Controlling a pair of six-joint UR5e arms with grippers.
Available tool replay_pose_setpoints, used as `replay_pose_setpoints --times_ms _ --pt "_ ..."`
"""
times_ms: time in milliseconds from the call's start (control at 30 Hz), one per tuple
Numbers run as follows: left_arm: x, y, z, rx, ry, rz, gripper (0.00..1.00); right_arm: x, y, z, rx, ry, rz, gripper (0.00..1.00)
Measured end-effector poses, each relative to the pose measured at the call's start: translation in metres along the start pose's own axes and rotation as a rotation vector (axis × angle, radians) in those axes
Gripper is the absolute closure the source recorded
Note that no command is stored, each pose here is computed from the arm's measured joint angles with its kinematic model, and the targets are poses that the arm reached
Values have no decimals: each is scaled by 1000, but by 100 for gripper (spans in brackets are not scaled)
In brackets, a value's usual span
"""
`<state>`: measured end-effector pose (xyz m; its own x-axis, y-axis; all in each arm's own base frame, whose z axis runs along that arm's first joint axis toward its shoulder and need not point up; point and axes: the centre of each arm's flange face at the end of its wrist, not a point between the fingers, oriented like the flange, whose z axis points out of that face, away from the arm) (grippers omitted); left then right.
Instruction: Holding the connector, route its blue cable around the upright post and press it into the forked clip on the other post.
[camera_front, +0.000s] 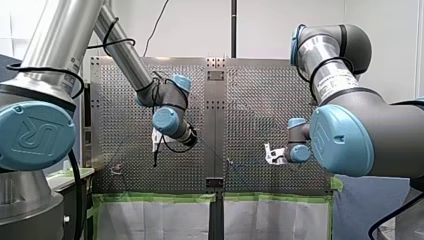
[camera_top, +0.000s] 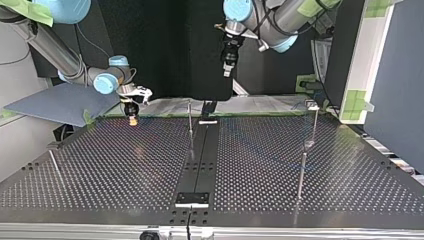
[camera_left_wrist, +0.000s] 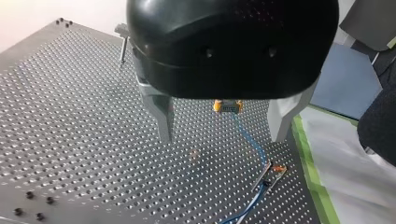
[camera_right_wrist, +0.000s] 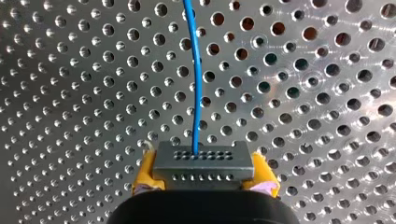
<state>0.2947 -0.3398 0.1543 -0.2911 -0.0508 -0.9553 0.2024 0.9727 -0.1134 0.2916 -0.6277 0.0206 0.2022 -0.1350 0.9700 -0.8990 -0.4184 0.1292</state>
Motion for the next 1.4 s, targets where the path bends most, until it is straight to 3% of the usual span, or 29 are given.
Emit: replay_pose_setpoints --times_ms 467,733,1100,1400 --pt "-12 20 -31 9 -95 -110 0 0 1 0 -2 0 -2 100" --pt "-17 27 -52 24 -156 -142 0 6 8 -1 -37 -6 -22 100" --pt "-22 37 -78 48 -239 -171 0 58 21 -8 -68 38 -32 100" --pt "-44 34 -83 78 -350 -212 0 98 29 -16 -96 72 -31 100"
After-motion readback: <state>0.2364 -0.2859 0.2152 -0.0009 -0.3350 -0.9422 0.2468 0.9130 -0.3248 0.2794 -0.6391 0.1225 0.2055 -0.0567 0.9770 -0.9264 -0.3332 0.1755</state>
